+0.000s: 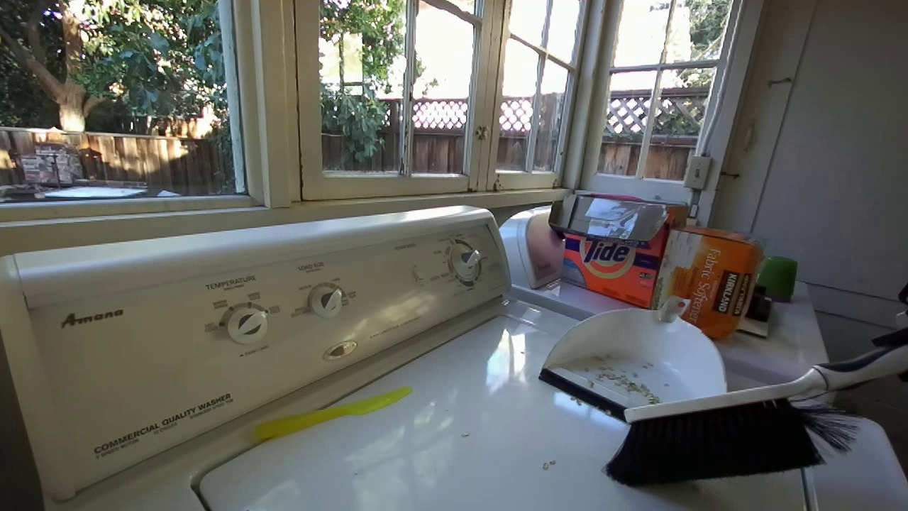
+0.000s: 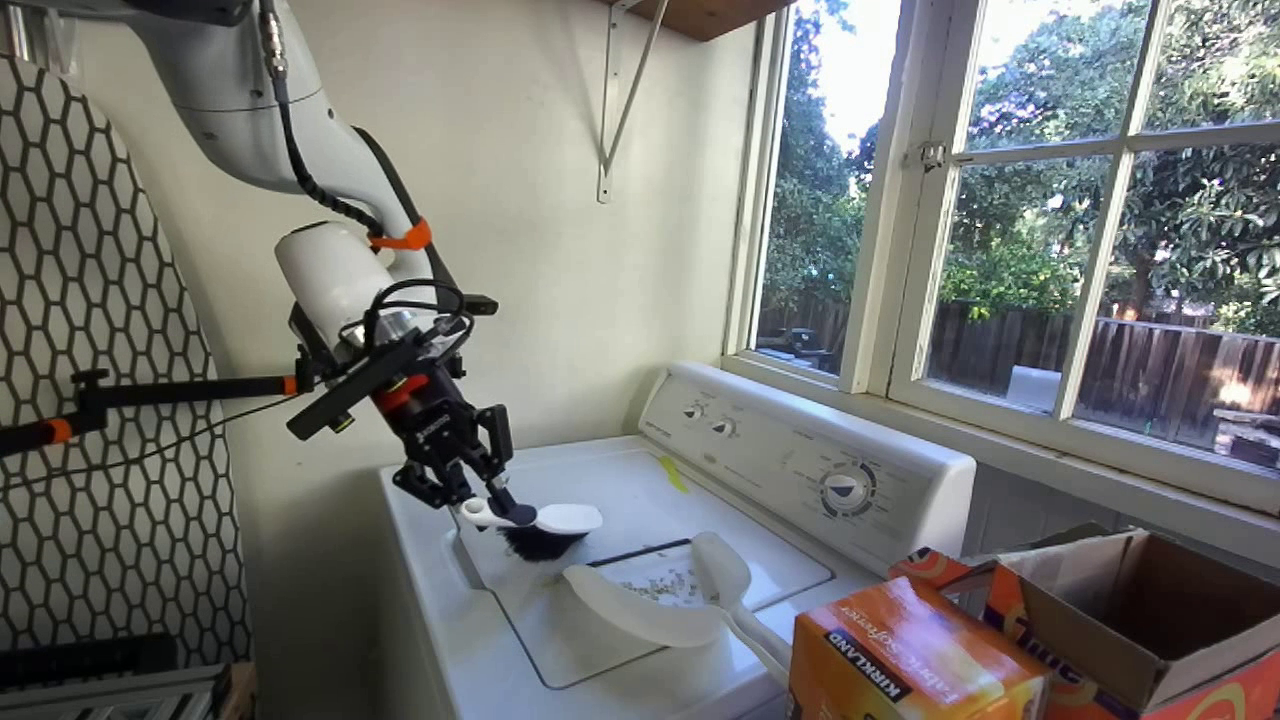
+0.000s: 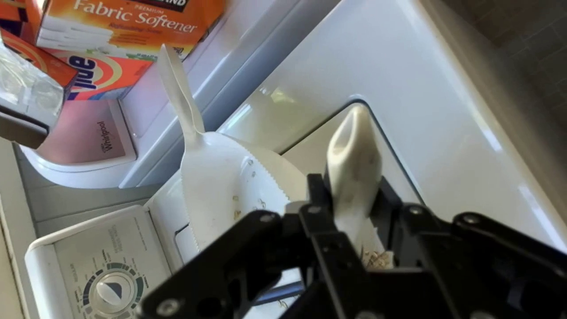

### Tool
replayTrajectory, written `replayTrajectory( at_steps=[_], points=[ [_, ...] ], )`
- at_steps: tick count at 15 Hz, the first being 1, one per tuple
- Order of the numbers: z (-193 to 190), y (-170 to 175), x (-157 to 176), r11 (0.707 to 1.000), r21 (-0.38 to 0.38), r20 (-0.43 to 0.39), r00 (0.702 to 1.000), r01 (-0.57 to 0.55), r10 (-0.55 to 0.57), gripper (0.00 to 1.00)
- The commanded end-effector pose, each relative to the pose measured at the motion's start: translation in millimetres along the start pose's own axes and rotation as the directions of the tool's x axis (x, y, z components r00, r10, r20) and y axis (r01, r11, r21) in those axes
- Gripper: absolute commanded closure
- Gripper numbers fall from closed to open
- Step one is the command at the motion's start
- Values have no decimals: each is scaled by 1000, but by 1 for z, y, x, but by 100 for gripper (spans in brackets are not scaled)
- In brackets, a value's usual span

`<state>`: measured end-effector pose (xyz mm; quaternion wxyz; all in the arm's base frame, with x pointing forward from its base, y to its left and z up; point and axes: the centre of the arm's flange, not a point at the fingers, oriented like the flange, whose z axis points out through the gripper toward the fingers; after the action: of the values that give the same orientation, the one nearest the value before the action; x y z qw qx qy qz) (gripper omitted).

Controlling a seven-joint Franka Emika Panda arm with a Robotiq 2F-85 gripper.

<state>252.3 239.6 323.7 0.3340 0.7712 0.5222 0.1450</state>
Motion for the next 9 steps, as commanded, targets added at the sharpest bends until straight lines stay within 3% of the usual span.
replayTrajectory(
  at_steps=[1,7,9],
  points=[
    [-5,11,-2,999,19,71,997,-39,38,93],
    [-10,27,-10,992,-54,150,981,-116,123,93],
    [-10,30,-11,989,-61,142,979,-137,144,93]
  ],
)
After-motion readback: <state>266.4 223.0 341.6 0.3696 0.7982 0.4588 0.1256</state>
